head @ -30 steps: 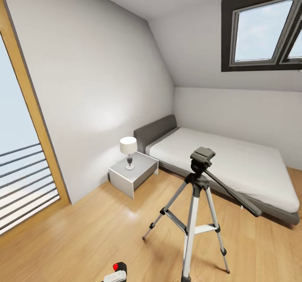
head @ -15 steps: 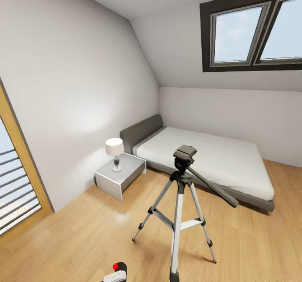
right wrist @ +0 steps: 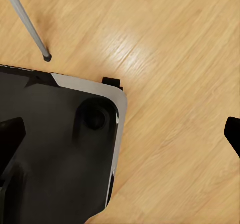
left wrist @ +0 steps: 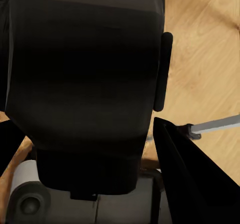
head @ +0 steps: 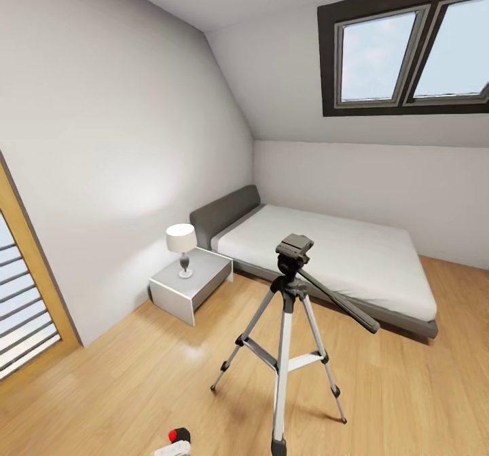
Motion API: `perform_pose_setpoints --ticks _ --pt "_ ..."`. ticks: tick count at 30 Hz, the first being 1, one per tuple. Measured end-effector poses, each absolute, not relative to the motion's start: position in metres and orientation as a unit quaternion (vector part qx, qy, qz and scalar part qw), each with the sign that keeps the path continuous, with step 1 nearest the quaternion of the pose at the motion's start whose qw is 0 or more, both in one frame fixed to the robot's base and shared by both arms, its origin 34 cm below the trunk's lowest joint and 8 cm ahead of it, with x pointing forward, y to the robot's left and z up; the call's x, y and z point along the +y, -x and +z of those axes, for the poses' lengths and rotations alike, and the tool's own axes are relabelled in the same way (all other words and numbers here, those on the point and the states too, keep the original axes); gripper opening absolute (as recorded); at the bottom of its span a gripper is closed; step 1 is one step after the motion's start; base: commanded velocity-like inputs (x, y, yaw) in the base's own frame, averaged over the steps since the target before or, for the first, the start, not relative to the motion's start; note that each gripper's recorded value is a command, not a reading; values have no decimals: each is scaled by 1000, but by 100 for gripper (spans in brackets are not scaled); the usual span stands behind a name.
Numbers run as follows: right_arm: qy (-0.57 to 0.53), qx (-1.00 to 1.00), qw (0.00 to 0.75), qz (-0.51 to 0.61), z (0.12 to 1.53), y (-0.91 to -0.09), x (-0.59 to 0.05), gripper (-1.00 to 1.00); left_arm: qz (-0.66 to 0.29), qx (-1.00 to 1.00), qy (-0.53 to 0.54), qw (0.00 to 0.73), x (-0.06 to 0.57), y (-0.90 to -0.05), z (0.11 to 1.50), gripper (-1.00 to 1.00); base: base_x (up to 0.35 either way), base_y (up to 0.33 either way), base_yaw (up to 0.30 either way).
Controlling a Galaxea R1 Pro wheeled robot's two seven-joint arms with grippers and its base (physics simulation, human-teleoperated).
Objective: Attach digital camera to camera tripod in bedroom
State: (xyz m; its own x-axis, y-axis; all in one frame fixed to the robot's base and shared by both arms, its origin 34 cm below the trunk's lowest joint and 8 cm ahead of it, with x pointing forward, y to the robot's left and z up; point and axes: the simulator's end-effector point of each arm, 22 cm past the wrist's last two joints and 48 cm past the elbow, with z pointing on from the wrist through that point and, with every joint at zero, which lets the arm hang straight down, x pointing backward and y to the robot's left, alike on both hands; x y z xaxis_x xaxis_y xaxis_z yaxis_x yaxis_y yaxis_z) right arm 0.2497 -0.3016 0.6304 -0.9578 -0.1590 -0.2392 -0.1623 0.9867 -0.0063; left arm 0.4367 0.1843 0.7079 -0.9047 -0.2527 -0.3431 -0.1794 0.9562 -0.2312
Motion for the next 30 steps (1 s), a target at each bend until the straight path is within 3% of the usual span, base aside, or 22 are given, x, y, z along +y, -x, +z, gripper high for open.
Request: perform_pose_setpoints --ticks 6,15,30 --pt "81 989 121 7 630 -250 -302 100 -69 975 119 177 210 -427 700 -100 0 0 -2" --pt "82 989 125 5 631 -252 -302 100 40 983 145 102 269 -359 666 -100 0 0 0" --pt "83 988 128 5 631 -253 -302 100 89 975 196 60 302 -256 633 -100 0 0 0"
